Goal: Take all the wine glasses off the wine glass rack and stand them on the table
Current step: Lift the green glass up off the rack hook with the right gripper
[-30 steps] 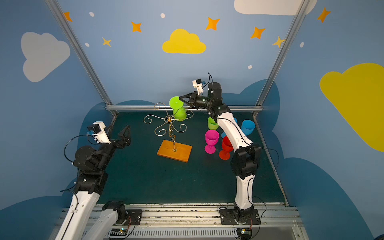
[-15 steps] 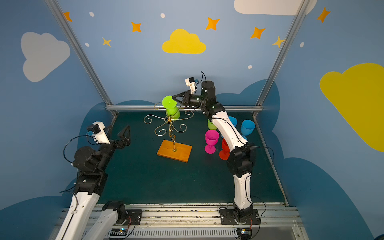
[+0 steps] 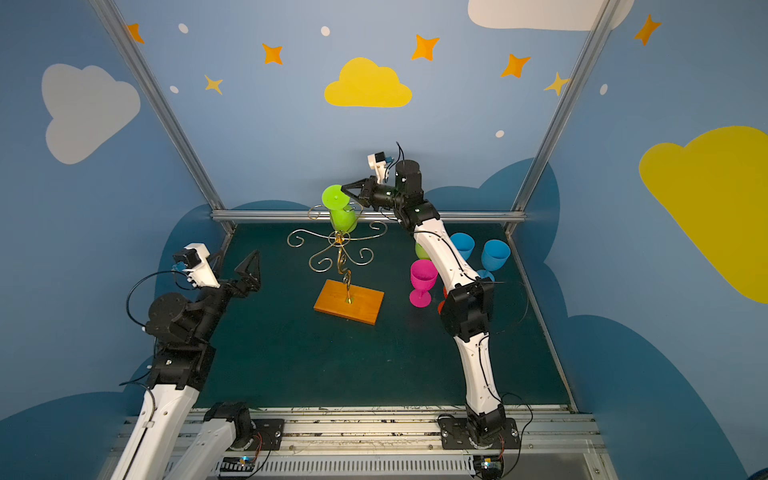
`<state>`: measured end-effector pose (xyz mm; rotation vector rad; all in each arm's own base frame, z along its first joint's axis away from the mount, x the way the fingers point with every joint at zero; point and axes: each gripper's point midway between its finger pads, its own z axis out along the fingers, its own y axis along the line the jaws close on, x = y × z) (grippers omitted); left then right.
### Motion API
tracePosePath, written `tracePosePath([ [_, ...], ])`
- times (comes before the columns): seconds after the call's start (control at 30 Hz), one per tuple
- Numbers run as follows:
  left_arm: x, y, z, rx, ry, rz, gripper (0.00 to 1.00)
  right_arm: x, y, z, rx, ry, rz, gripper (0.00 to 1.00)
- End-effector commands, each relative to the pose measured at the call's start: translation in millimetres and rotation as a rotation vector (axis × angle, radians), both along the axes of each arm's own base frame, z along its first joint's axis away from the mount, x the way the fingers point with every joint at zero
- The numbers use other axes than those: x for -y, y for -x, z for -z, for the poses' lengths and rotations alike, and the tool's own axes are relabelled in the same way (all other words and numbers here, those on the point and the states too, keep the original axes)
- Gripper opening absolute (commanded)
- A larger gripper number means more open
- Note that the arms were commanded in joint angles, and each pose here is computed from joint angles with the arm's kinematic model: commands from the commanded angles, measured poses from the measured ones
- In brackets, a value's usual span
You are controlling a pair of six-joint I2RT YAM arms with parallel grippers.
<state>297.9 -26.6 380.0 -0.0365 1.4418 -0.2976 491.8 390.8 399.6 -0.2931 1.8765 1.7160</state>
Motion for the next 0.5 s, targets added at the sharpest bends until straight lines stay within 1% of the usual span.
tracePosePath([
  [0.0,0.1,1.1,1.2,0.007,-0.015,-0.003,0.99,4.3,-6.3,-27.6,0.072,-0.056,0.031,0.00],
  [0.1,0.5,1.4,0.8,0.008,-0.014,-0.002,0.99,10.5,-12.5,-32.3,0.077,-0.069,0.053,0.00],
  [0.27,-0.2,1.7,0.6,0.009,-0.015,-0.005,0.99,33.0,-23.1,-41.5,0.088,-0.080,0.100,0.00],
  [0.47,0.2,2.4,-0.5,0.013,-0.018,-0.004,0.99,66.2,-24.0,-59.0,0.115,-0.087,0.150,0.00],
])
